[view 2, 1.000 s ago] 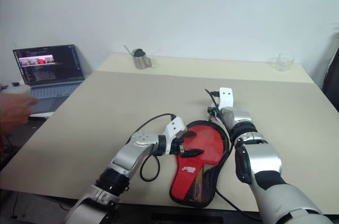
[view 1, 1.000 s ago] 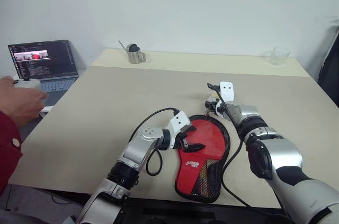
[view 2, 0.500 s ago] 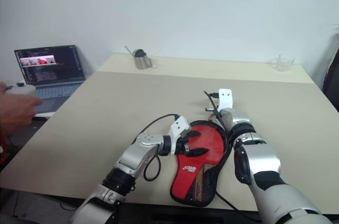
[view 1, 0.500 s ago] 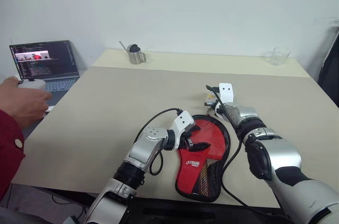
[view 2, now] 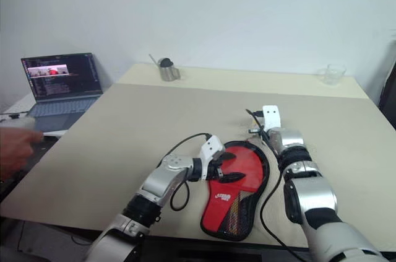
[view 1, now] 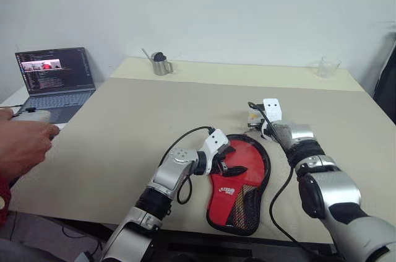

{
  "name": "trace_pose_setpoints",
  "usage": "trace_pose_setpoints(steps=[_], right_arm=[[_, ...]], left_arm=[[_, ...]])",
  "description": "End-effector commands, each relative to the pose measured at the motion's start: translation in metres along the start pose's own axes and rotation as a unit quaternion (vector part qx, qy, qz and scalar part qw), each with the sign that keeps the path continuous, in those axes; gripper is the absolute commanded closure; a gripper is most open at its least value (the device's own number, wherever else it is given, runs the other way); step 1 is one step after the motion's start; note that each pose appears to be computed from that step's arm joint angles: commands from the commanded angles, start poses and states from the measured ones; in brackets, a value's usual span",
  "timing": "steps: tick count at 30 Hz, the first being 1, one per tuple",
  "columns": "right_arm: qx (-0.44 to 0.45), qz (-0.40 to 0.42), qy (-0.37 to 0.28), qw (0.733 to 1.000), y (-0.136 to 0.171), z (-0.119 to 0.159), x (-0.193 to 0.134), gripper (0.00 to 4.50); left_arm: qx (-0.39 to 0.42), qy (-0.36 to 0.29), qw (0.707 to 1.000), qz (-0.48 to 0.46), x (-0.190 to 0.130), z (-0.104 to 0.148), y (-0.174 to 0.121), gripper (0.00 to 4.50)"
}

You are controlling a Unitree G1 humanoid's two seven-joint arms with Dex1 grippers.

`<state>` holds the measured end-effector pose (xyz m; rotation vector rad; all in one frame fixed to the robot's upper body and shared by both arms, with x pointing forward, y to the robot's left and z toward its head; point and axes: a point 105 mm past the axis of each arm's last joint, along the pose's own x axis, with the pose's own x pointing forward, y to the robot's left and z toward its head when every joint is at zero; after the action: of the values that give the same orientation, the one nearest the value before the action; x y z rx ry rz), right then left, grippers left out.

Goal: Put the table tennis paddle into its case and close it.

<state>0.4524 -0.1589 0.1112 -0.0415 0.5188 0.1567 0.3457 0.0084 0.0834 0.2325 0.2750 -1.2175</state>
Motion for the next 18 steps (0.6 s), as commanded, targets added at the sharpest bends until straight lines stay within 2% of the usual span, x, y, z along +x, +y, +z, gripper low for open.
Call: trace_pose_setpoints(steps=[1, 18], right_arm=[[-0.012, -0.034, 0.006, 0.999, -0.024, -0.002, -0.014, 4.48], [-0.047, -0.052, 0.039, 0.997, -0.053, -0.025, -0.058, 4.48]], left_arm=[[-0.029, 0.043, 0.999, -0.013, 0.007, -0.028, -0.008, 0.24], [-0.024, 0.049, 0.998, -0.02, 0.013, -0.029, -0.007, 0.24]])
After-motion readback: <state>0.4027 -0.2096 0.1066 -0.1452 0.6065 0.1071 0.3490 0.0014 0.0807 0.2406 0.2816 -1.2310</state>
